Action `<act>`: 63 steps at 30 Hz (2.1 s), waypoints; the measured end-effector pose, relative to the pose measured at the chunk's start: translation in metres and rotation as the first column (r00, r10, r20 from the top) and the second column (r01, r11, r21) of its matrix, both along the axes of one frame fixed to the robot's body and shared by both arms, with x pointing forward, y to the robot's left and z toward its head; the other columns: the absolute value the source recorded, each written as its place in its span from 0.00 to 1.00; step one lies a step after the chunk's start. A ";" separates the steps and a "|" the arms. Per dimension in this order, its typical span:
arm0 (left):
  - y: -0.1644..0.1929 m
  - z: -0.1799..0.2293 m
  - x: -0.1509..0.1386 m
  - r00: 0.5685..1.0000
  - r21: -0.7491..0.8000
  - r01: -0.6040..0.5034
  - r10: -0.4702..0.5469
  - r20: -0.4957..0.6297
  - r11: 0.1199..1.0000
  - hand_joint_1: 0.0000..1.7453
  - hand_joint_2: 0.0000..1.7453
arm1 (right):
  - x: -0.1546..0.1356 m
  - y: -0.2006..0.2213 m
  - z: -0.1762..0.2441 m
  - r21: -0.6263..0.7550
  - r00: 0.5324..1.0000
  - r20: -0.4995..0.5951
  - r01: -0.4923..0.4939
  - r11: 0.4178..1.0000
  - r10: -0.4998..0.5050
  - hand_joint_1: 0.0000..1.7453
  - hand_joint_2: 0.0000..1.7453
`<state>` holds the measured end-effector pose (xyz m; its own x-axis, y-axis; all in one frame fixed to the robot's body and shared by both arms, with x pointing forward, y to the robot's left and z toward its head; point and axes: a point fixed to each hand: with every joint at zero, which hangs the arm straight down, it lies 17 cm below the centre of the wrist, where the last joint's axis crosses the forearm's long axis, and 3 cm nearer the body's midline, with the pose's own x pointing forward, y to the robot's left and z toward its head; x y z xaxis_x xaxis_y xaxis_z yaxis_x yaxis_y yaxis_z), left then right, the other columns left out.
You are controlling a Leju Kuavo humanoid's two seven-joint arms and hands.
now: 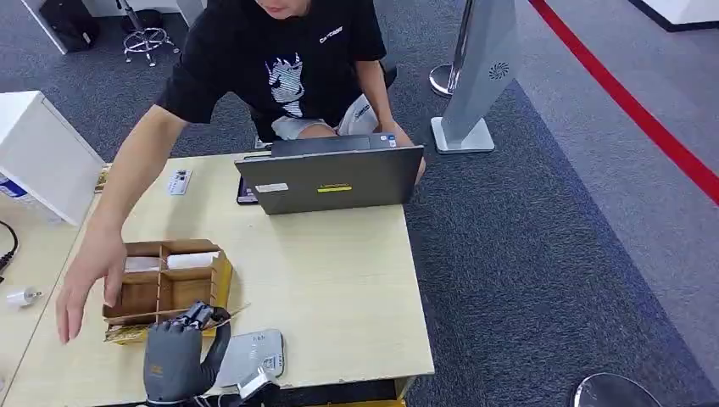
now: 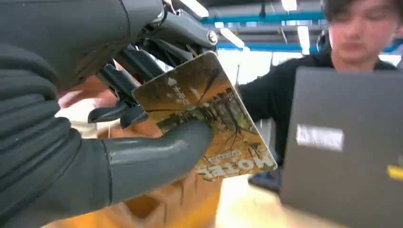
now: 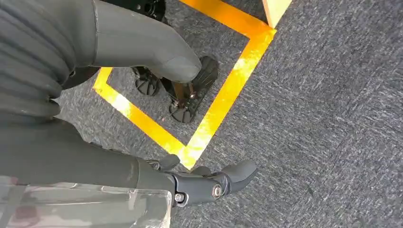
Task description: Pass the card to the sensor for recognition and then transmit it.
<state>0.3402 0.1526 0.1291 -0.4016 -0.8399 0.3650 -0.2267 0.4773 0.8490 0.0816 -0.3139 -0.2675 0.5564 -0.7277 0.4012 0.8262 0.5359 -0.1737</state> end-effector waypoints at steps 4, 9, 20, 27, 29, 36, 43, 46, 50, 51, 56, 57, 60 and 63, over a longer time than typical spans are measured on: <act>0.022 0.029 0.015 0.996 0.048 -0.045 0.041 0.084 0.998 1.00 1.00 | 0.003 0.002 0.000 0.006 1.000 0.009 -0.018 1.000 0.018 0.00 1.00; 0.058 0.053 0.044 0.984 0.112 -0.122 0.106 0.141 0.986 1.00 1.00 | 0.006 0.003 0.000 0.011 0.999 0.012 -0.044 0.999 0.044 0.00 1.00; 0.136 0.082 0.103 0.944 0.217 -0.296 0.250 0.213 0.930 1.00 1.00 | 0.011 0.006 -0.001 0.026 0.997 0.015 -0.082 0.996 0.082 0.00 1.00; 0.162 0.088 0.125 0.931 0.232 -0.345 0.298 0.213 0.910 1.00 1.00 | 0.012 0.005 -0.001 0.025 0.996 0.014 -0.093 0.995 0.092 0.00 1.00; 0.164 0.089 0.128 0.929 0.234 -0.349 0.302 0.212 0.908 1.00 1.00 | 0.012 0.005 -0.001 0.025 0.996 0.014 -0.093 0.995 0.092 0.00 1.00; 0.168 0.084 0.137 0.942 0.182 -0.324 0.298 0.154 0.928 0.00 1.00 | 0.012 0.005 -0.001 0.024 0.996 0.011 -0.092 0.995 0.092 0.00 1.00; 0.167 0.080 0.128 0.949 0.102 -0.300 0.285 0.138 0.949 0.00 1.00 | 0.009 0.001 0.000 0.007 0.997 -0.001 -0.083 0.997 0.083 0.00 1.00; 0.166 0.092 0.111 0.945 0.014 -0.282 0.275 0.179 0.959 0.00 1.00 | 0.007 0.000 0.000 0.004 0.997 -0.007 -0.078 0.997 0.078 0.00 1.00; 0.158 0.105 0.088 0.942 -0.055 -0.249 0.255 0.217 0.967 0.00 1.00 | 0.005 -0.002 0.000 -0.003 0.998 -0.015 -0.066 0.998 0.066 0.00 1.00; 0.156 0.109 0.083 0.941 -0.064 -0.242 0.250 0.228 0.968 0.00 1.00 | 0.005 -0.002 0.000 -0.004 0.998 -0.015 -0.063 0.998 0.063 0.00 1.00; 0.144 0.119 0.057 0.944 -0.090 -0.191 0.208 0.255 0.978 0.00 1.00 | 0.002 -0.004 0.000 -0.010 0.999 -0.016 -0.045 0.999 0.045 0.00 1.00; 0.143 0.120 0.053 0.944 -0.092 -0.186 0.204 0.258 0.978 0.00 1.00 | 0.002 -0.005 0.000 -0.010 0.999 -0.016 -0.043 0.999 0.043 0.00 1.00; 0.141 0.123 0.048 0.943 -0.096 -0.181 0.201 0.266 0.979 0.00 1.00 | 0.002 -0.005 0.000 -0.010 0.999 -0.016 -0.041 0.999 0.040 0.00 1.00; 0.134 0.121 0.044 0.953 -0.081 -0.148 0.164 0.254 0.986 0.00 1.00 | 0.002 -0.006 0.000 -0.013 0.999 -0.014 -0.038 0.999 0.038 0.00 1.00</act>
<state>0.3846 0.2864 0.2505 -0.3551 -0.8791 0.3180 -0.5101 0.4673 0.7222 0.0835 -0.3194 -0.2672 0.5889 -0.7005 0.4032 0.8029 0.5643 -0.1924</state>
